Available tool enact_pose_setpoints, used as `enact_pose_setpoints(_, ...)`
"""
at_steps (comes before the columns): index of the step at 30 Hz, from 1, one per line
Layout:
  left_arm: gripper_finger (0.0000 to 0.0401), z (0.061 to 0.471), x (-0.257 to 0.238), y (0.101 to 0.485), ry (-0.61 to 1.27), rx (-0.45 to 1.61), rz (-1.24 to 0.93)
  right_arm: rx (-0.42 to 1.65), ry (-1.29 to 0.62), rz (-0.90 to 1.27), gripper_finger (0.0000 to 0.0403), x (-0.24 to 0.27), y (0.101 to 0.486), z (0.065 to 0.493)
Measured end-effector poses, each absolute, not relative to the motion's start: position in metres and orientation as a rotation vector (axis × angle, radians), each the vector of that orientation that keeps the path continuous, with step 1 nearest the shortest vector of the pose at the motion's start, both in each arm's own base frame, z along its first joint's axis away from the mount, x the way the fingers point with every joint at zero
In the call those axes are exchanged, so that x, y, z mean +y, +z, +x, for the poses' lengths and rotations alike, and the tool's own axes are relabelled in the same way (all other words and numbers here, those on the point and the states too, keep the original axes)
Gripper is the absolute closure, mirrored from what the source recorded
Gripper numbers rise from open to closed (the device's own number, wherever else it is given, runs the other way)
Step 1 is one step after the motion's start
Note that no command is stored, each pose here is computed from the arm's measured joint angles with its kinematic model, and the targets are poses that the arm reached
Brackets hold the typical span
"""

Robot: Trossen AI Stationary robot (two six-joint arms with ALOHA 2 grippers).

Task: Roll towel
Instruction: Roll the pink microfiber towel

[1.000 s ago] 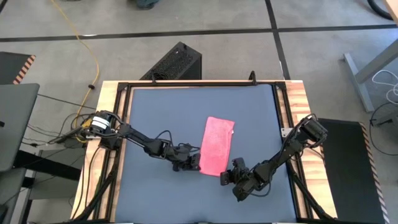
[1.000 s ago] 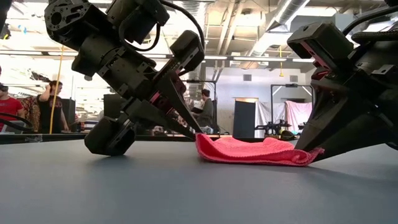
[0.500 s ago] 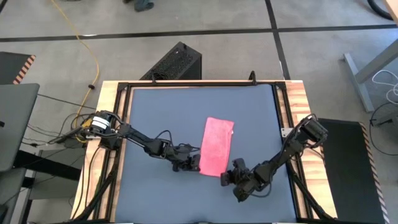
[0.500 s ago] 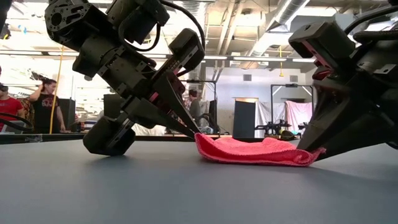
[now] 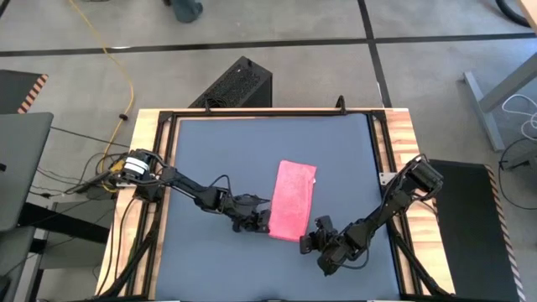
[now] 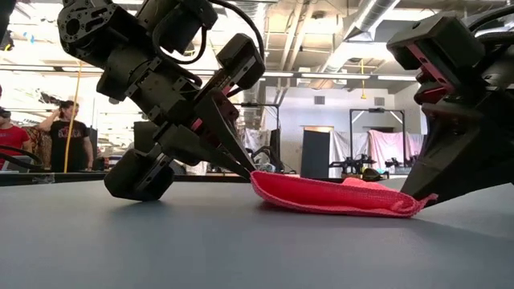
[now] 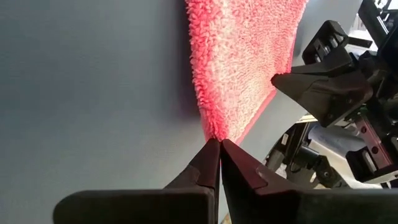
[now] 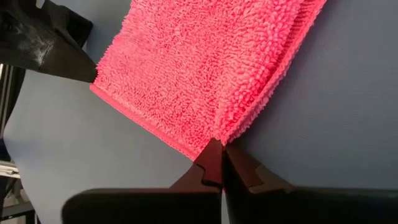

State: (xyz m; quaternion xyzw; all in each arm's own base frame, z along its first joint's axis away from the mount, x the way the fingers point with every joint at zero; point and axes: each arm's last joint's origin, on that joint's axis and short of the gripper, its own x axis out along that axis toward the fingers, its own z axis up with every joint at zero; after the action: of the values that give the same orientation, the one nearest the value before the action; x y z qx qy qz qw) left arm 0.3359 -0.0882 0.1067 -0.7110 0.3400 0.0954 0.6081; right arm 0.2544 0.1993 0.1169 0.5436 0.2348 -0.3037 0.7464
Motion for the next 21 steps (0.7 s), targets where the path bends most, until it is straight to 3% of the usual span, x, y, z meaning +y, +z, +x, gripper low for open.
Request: enact_pose_setpoints(21,0.0401,0.3377,-0.0859,0.109,0.183,0.816,-1.707,0.506,-0.665,1.259,0.0385,0.2023,0.1177,0.2538)
